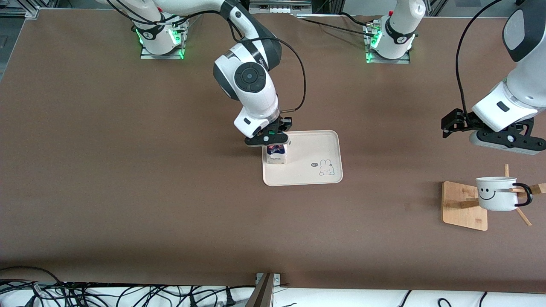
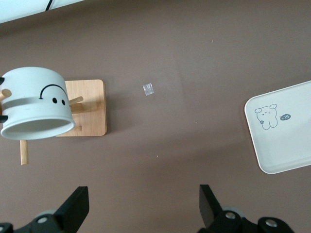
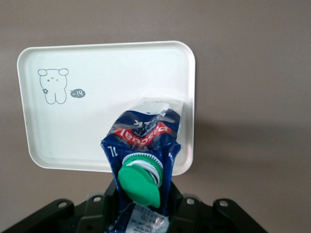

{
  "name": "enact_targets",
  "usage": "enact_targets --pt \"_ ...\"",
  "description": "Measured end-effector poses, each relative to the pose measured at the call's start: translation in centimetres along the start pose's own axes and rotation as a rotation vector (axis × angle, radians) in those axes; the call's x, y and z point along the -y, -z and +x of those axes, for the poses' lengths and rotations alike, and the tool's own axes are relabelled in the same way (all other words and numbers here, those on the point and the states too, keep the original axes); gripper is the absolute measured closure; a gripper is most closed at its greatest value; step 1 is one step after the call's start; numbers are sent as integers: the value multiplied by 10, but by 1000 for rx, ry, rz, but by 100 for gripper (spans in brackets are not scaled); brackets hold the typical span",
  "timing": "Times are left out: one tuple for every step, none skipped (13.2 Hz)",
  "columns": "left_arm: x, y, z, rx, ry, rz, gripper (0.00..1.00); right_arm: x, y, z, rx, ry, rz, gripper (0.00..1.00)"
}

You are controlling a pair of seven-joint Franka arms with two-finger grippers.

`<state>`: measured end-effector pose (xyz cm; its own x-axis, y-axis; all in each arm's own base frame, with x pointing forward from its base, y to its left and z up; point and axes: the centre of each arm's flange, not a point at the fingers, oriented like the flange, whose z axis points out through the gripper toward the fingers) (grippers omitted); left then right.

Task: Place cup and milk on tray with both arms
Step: 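Carry the carton over the tray while the left gripper moves toward the mug, then lower the carton onto the tray, open the right gripper and withdraw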

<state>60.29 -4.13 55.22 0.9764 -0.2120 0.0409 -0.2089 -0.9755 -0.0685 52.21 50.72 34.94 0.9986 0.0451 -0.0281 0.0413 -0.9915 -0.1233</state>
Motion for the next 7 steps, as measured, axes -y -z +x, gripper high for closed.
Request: enact_targets --pt "-1 0 3 -2 -2 0 0 -1 0 0 7 1 -9 62" --pt "-2 0 4 -3 -3 0 0 -2 0 -1 11 3 -18 62" --pt "-4 0 5 -4 -7 0 0 -3 1 -1 16 4 -26 62" --pt "-5 -1 6 -3 -6 0 0 -4 1 0 19 2 -29 62" --pt "-6 -4 7 2 1 -1 0 -5 1 0 20 1 -30 62" --pt "-6 -8 9 4 11 -2 0 -4 0 -1 22 2 -32 61" --pt "-6 -12 12 -5 20 -1 0 -4 0 -1 23 3 -33 60"
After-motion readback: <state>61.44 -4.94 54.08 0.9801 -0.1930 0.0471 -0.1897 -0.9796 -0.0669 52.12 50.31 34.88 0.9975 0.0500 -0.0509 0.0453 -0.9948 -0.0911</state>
